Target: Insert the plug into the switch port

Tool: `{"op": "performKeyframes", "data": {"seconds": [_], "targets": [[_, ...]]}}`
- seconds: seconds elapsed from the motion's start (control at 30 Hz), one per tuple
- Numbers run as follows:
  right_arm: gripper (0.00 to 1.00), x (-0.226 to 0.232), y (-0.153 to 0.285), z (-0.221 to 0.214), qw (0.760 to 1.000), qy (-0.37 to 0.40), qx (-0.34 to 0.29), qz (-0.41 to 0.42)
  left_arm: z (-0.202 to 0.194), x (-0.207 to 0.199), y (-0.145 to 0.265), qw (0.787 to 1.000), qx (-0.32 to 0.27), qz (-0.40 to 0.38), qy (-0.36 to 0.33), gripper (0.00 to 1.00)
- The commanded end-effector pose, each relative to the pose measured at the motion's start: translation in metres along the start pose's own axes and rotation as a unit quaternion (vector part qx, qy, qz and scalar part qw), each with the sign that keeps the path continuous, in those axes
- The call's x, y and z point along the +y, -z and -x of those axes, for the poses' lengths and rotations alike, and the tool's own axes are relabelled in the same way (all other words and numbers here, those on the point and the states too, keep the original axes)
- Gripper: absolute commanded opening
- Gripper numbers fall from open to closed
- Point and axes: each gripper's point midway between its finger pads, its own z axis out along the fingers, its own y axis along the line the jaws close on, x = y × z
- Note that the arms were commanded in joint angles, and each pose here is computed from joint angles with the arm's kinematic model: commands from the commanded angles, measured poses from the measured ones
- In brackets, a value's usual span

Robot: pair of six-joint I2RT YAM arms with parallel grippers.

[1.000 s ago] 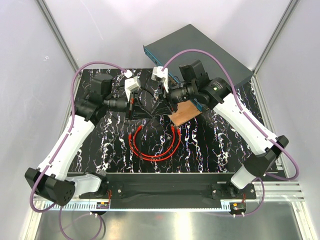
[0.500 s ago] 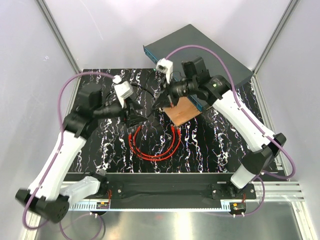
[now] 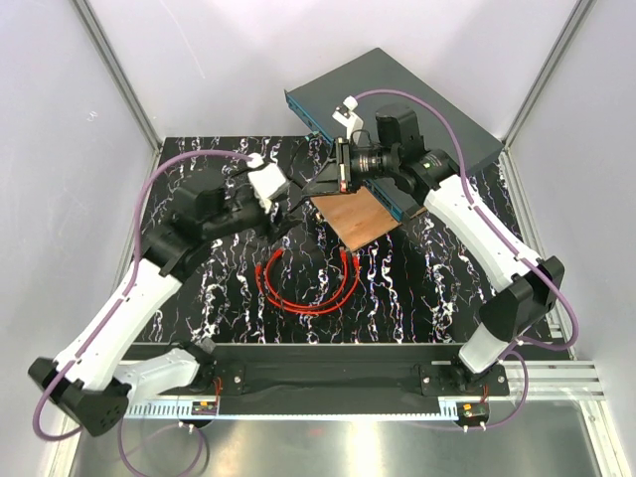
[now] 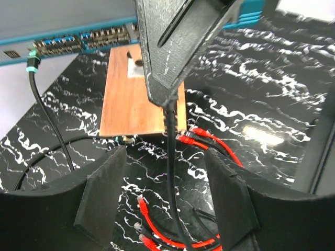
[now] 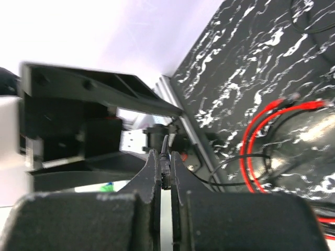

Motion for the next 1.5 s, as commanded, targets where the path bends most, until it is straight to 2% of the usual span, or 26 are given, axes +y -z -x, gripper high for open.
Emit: {"op": "performKeyframes", "data": {"seconds": [0.0,0.53,0.63,0.67,0.7,0.77,0.8,0.9,1.07,1.2,1.47], "targets": [[0.0,0.026,0.002,0.008,0.999,-0.023,-0.012,0.045,0.036,0.025,-0.003,0.996,-0.039,0.06,-0.053,0.63],[0.0,0.024,0.0,0.004,0.996,-0.064,0.0,0.065,0.041,0.013,-0.014,0.996,-0.045,0.023,-0.069,0.19],[0.0,0.022,0.0,0.003,0.996,-0.066,0.0,0.066,0.043,0.008,-0.014,0.997,-0.049,0.009,-0.06,0.01],[0.0,0.021,0.002,0.004,0.996,-0.066,-0.001,0.067,0.041,0.006,-0.014,0.998,-0.042,0.004,-0.056,0.0],[0.09,0.021,0.005,0.006,0.996,-0.063,-0.004,0.067,0.042,0.003,-0.014,0.998,-0.042,-0.006,-0.052,0.0],[0.35,0.015,0.018,0.017,0.996,-0.058,-0.024,0.058,0.034,-0.003,-0.014,0.999,-0.024,-0.019,-0.036,0.0],[0.56,0.011,0.024,0.02,0.996,-0.061,-0.031,0.049,0.031,-0.004,-0.016,0.999,-0.014,-0.026,-0.031,0.0],[0.74,0.003,0.051,0.033,0.997,-0.041,-0.061,0.018,0.019,-0.006,-0.016,0.999,0.018,-0.032,-0.008,0.0],[0.83,0.008,0.107,0.045,0.991,0.033,-0.126,-0.04,0.005,-0.008,-0.026,0.998,0.048,-0.033,0.032,0.0],[0.88,-0.008,0.154,0.043,0.977,0.013,-0.181,-0.109,0.0,-0.004,-0.04,0.994,0.083,-0.019,0.066,0.0],[0.95,-0.048,0.233,-0.005,0.937,-0.09,-0.252,-0.225,0.006,-0.01,-0.066,0.991,0.086,-0.007,0.101,0.0]]}}
